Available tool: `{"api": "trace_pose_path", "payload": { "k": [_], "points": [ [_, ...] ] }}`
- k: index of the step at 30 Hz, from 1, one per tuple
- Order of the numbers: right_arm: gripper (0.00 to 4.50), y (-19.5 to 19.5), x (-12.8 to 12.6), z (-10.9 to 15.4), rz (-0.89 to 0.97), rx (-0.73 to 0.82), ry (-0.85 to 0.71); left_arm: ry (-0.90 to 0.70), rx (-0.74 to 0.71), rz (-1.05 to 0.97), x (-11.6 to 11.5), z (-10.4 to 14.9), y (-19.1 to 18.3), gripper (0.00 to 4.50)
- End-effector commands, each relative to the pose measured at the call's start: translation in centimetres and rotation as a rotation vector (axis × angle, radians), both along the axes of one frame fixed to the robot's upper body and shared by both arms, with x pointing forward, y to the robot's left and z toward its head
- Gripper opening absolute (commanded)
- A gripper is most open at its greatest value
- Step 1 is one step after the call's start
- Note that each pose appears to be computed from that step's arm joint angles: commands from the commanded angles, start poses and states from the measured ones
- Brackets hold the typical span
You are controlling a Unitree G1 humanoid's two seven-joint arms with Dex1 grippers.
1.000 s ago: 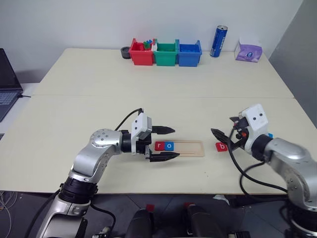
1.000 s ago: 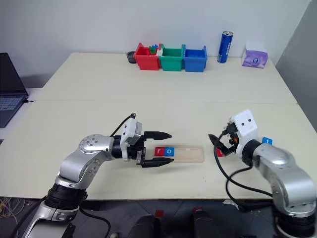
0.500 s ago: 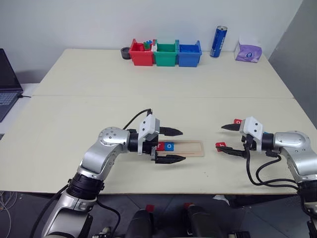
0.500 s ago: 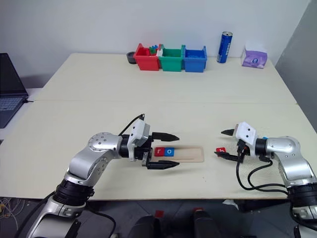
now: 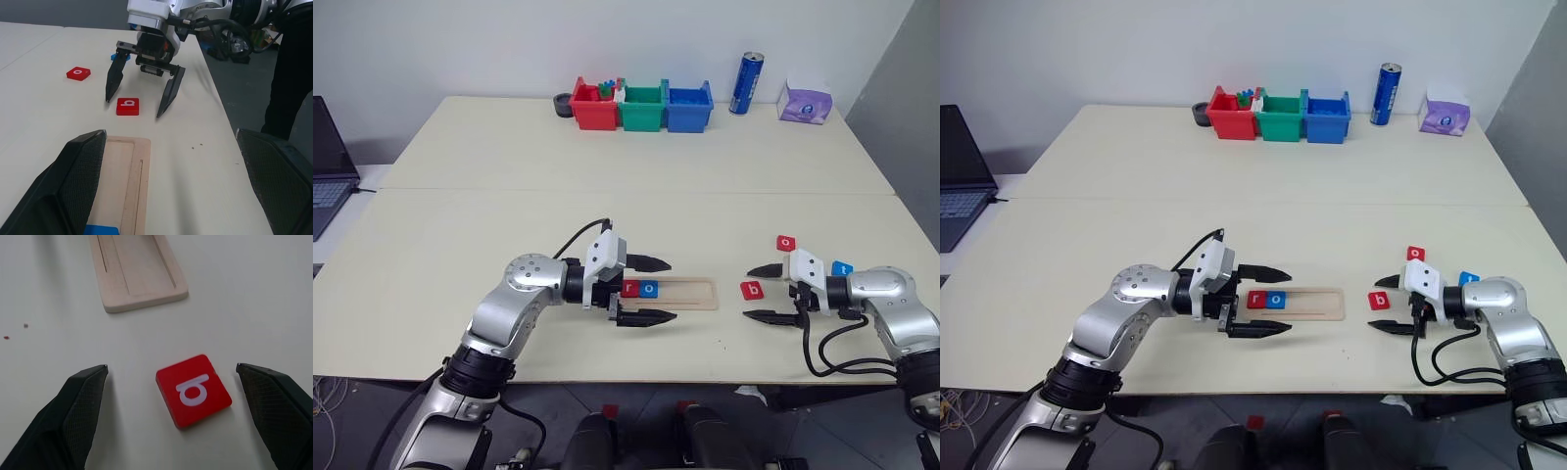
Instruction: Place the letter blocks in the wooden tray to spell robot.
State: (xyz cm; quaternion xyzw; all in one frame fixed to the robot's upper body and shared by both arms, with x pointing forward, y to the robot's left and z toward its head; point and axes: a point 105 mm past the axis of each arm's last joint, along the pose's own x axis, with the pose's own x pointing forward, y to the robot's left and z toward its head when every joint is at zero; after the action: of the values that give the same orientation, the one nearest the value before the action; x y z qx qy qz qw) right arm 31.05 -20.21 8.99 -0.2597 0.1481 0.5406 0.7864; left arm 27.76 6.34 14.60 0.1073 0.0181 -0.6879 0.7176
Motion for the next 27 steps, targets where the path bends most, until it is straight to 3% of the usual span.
{"api": "trace_pose_path", "payload": {
  "k": [1, 6, 7, 10, 14, 16, 20, 27],
  "points": [
    [4.47, 0.1, 0.7, 0.7, 0.012, -0.012, -0.040, -0.046, -0.008, -0.041, -0.7, 1.0, -0.5, 4.50],
    [4.47, 0.2, 1.2, 0.5, 0.000, -0.001, -0.033, -0.050, -0.010, -0.050, -0.8, 1.2, -1.0, 4.50],
    [4.31, 0.2, 1.2, 0.5, -0.001, 0.003, -0.030, -0.050, -0.010, -0.050, -0.8, 1.2, -1.0, 4.50],
    [3.59, 0.1, 1.1, 0.6, 0.002, 0.003, -0.027, -0.050, -0.007, -0.051, -0.8, 1.3, -1.0, 4.50],
    [2.07, -0.2, 1.0, 0.5, 0.000, -0.001, -0.021, -0.048, -0.003, -0.048, -0.8, 1.3, -0.9, 4.50],
    [1.54, -0.4, 1.0, 0.6, 0.000, -0.003, -0.020, -0.050, -0.007, -0.044, -0.8, 1.3, -0.9, 4.50],
    [1.43, -0.1, 0.9, 1.2, 0.008, 0.001, -0.030, -0.056, -0.015, -0.032, -0.6, 1.6, -0.7, 4.50],
    [1.43, 4.3, 1.1, 5.7, 0.067, 0.129, -0.103, -0.071, 0.033, 0.055, 0.6, 1.4, 3.0, 4.50]
  ]
}}
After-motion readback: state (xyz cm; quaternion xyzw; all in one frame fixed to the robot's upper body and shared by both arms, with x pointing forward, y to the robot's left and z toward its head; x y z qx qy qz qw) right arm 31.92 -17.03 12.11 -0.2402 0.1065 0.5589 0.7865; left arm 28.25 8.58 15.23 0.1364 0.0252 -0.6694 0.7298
